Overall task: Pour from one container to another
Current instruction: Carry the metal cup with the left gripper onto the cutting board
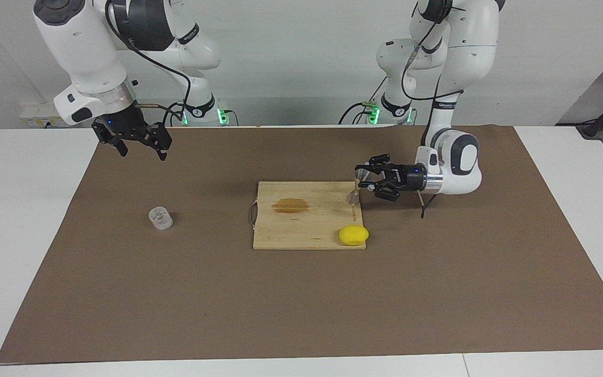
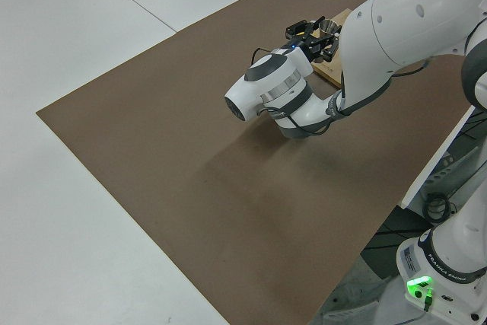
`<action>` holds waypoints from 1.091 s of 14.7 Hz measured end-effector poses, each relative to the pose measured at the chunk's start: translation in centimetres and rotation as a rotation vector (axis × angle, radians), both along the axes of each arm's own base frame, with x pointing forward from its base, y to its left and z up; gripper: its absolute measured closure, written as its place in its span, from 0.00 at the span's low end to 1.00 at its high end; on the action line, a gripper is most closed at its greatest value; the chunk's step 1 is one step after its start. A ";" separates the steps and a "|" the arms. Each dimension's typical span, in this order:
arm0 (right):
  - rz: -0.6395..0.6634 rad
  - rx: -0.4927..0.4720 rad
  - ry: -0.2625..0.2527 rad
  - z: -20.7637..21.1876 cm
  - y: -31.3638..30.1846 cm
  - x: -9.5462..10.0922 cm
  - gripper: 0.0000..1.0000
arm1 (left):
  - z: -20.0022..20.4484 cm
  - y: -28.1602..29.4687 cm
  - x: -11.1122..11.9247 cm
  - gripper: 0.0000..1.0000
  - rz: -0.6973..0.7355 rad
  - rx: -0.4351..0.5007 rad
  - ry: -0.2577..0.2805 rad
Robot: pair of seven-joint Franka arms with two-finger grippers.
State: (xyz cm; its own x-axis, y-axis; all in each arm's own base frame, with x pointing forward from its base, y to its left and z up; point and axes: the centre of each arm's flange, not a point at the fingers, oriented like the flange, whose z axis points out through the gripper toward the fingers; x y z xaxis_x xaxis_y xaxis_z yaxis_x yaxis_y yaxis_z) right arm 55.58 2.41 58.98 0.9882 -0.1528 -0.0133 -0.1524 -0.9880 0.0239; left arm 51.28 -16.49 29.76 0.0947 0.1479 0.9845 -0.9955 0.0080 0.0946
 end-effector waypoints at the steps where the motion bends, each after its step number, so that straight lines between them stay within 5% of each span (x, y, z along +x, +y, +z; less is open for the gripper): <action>1: 0.000 0.000 0.000 0.0 0.0 0.0 0.00 | -0.1 -1.7 -0.4 0.50 0.017 0.004 0.011; 5: 0.000 0.000 0.000 0.0 0.0 0.0 0.00 | -0.3 -8.4 -1.9 0.50 0.092 -0.007 0.045; 10: 0.000 0.000 0.000 0.0 0.0 0.0 0.00 | -1.4 -17.4 -6.2 0.50 0.189 0.033 0.023; 16: 0.000 0.000 0.000 0.0 0.0 0.0 0.00 | -3.9 -19.8 -9.1 0.50 0.220 0.079 -0.017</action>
State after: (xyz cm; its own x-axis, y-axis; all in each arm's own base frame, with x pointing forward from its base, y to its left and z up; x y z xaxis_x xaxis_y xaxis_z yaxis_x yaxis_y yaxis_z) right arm 55.58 2.41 58.98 0.9882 -0.1528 -0.0133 -0.1524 -0.9880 0.0239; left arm 42.15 -36.27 25.87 0.0519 0.0857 0.9950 -0.9739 -0.2162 0.0694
